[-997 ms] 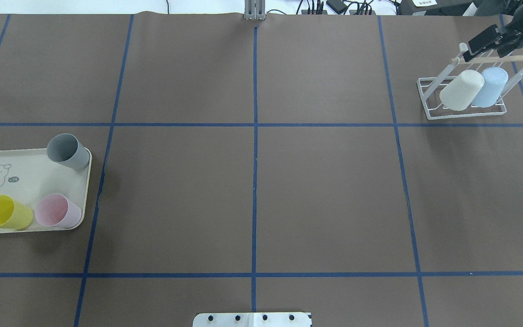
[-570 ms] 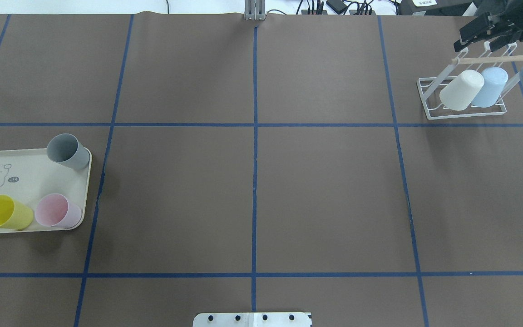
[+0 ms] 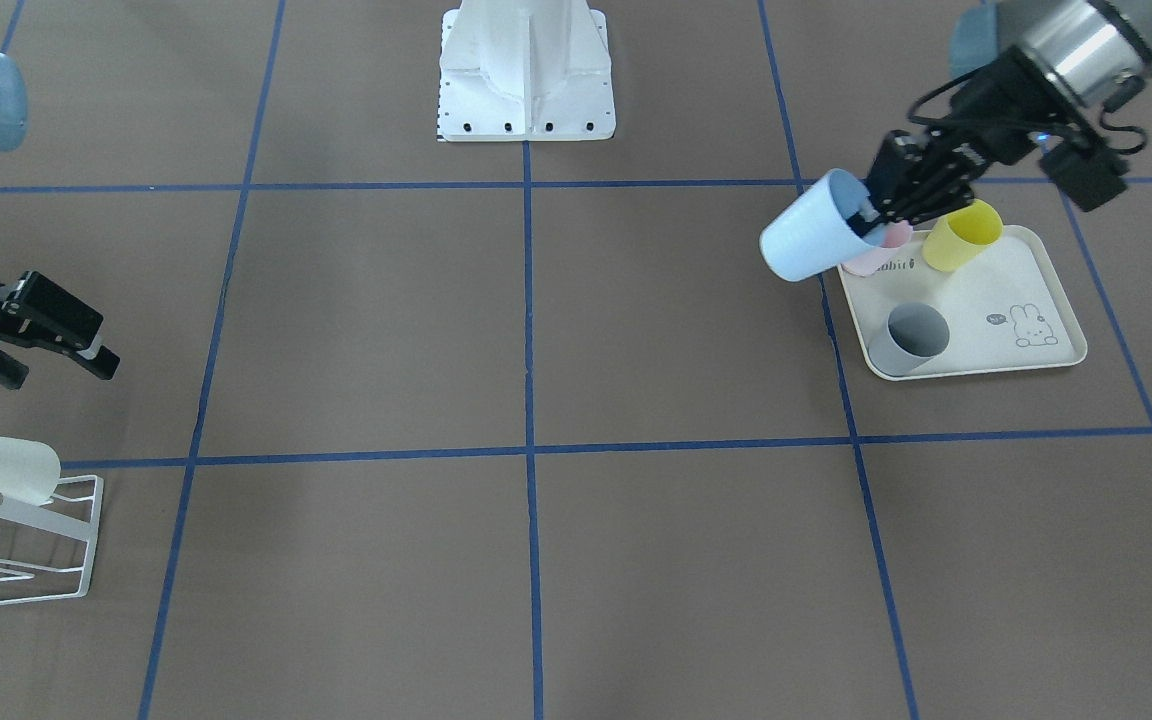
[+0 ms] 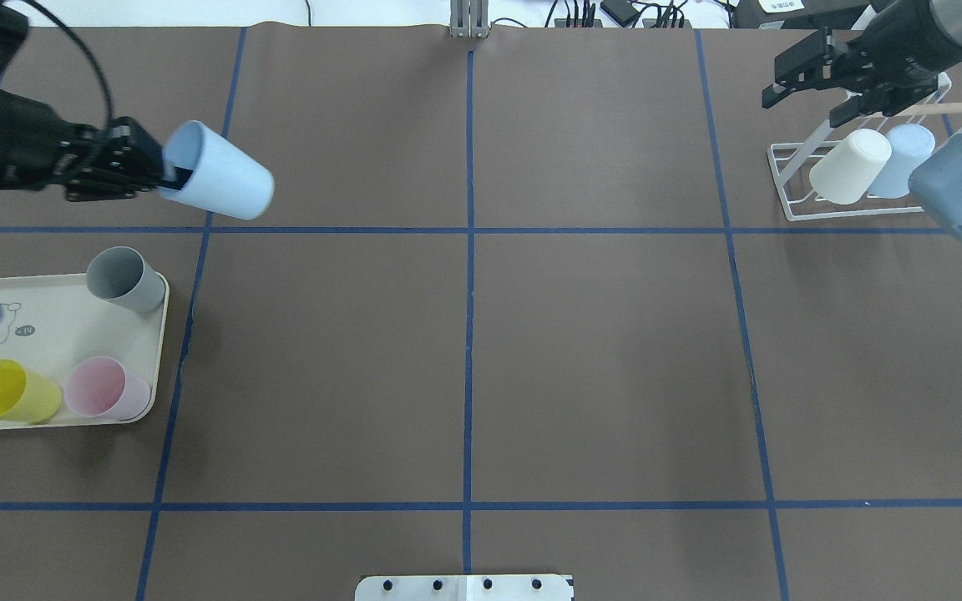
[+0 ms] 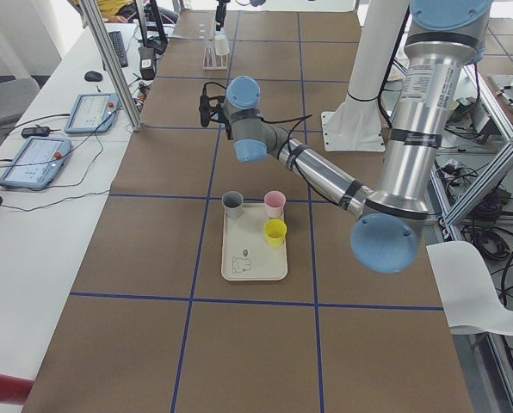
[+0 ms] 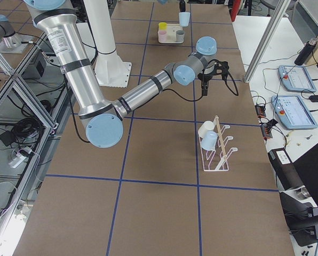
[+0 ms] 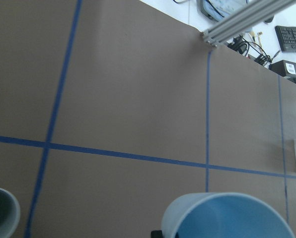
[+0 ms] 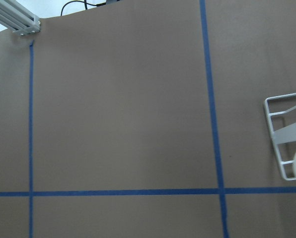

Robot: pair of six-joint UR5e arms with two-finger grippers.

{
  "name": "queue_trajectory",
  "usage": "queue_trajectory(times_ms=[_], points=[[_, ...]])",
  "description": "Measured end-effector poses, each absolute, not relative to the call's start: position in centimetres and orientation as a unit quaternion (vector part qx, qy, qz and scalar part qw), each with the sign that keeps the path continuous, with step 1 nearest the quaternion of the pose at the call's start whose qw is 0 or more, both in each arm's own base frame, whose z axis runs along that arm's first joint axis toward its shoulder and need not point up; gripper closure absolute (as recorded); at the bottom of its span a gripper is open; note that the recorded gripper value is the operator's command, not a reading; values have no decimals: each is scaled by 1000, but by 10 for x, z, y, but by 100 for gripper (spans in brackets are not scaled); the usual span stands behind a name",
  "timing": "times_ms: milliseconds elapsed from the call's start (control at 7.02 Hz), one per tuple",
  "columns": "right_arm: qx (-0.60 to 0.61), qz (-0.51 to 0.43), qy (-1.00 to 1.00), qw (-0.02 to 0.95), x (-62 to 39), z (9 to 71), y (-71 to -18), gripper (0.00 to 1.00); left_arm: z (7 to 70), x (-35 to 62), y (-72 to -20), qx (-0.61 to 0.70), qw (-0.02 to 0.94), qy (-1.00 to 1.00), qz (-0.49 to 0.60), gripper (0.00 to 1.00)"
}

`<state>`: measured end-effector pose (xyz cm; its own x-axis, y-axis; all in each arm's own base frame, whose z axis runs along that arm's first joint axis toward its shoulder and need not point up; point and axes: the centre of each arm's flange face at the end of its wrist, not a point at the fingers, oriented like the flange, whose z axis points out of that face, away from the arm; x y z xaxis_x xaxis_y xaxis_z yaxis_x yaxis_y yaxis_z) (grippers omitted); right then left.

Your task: Transfer IKEA cup to right arm and place on rack

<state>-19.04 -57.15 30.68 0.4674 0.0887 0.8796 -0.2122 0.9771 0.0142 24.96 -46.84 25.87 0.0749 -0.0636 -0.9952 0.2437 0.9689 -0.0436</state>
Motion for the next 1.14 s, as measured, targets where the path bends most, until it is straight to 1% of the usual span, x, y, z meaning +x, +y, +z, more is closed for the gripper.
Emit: queue_trajectory(times_ms=[142,285,570,712,855,1140], points=[[54,110,-535,836,-203,296,-562,1,232,293,-463,48,691,709,-130,100],[47,138,-566,812,-210,284,-553,1,214,323,-451,28,628,761,-160,100],[21,192,-649,736,-214,250,-530,1,210,361,-423,-16,480,852,-208,100],[5,205,-692,692,-219,235,-515,1,215,369,-414,-36,429,876,-219,100],[-11,214,-729,650,-227,222,-500,1,211,374,-413,-57,387,891,-231,100],[-18,208,-785,583,-247,200,-474,1,187,384,-416,-89,339,905,-241,100]])
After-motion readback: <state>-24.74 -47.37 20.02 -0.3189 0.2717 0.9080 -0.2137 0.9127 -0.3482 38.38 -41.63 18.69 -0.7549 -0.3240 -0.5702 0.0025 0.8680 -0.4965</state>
